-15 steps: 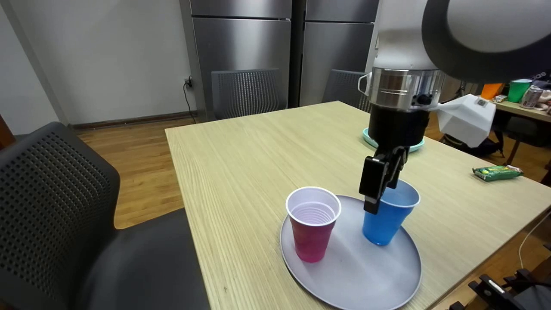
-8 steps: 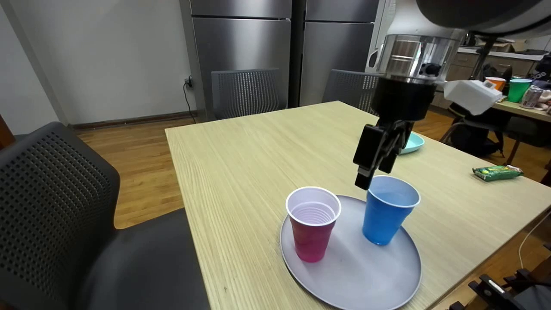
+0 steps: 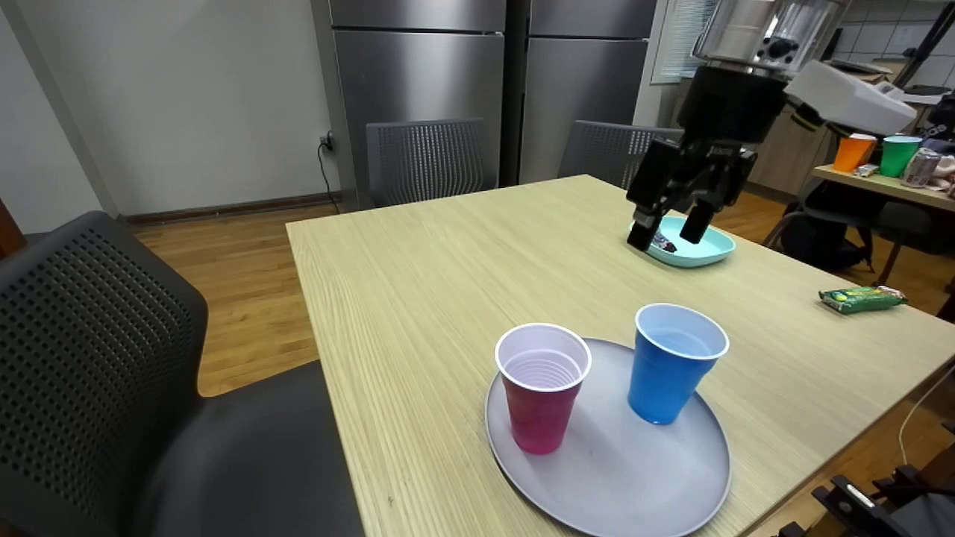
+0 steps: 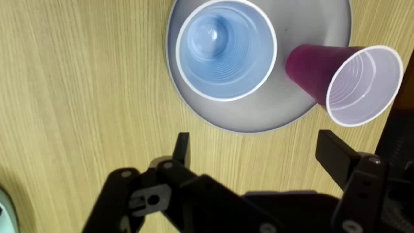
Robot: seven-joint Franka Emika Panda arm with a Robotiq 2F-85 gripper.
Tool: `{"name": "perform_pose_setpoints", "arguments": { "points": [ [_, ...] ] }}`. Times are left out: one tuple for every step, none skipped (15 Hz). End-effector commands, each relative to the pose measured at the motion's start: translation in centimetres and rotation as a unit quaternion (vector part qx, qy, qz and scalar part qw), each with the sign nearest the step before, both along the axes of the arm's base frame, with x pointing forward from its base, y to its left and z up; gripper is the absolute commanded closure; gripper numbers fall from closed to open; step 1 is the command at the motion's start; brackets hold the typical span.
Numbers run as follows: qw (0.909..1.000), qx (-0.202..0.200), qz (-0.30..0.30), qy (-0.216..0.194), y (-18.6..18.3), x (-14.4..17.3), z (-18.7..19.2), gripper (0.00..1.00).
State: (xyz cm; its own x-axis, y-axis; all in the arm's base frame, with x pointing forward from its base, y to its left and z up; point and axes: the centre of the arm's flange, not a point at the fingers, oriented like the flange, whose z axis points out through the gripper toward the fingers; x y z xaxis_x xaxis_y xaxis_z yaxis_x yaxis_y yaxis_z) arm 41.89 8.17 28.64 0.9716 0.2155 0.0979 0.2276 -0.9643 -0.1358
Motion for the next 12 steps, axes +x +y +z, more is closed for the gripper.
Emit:
{"name": "perform_pose_setpoints", "arguments": {
  "points": [
    [0.9970, 0.009, -0.077, 0.005, -2.7, 1.4, 1.9, 0.00],
    [0.9949, 0.010, -0.101, 0.005, -3.7, 1.9, 1.9, 0.00],
    [0.9915, 0.010, -0.129, 0.003, -4.9, 2.4, 2.0, 0.00],
    [0.9878, 0.011, -0.155, 0.004, -5.9, 2.8, 2.1, 0.00],
    [0.9824, 0.011, -0.186, 0.004, -7.0, 3.2, 2.2, 0.00],
    [0.9768, 0.011, -0.214, 0.004, -8.5, 3.6, 2.4, 0.00],
    [0.9701, 0.010, -0.243, 0.003, -9.5, 3.8, 2.5, 0.00],
    [0.9628, 0.006, -0.270, -0.001, -10.9, 4.1, 2.4, 0.00],
    [0.9551, 0.001, -0.296, 0.001, -12.1, 4.4, 2.4, 0.00],
    [0.9468, -0.002, -0.322, 0.003, -13.1, 4.5, 2.3, 0.00],
    [0.9377, -0.004, -0.347, 0.005, -14.4, 4.6, 2.3, 0.00],
    [0.9278, -0.006, -0.373, 0.007, -15.6, 4.8, 2.2, 0.00]
  ]
}}
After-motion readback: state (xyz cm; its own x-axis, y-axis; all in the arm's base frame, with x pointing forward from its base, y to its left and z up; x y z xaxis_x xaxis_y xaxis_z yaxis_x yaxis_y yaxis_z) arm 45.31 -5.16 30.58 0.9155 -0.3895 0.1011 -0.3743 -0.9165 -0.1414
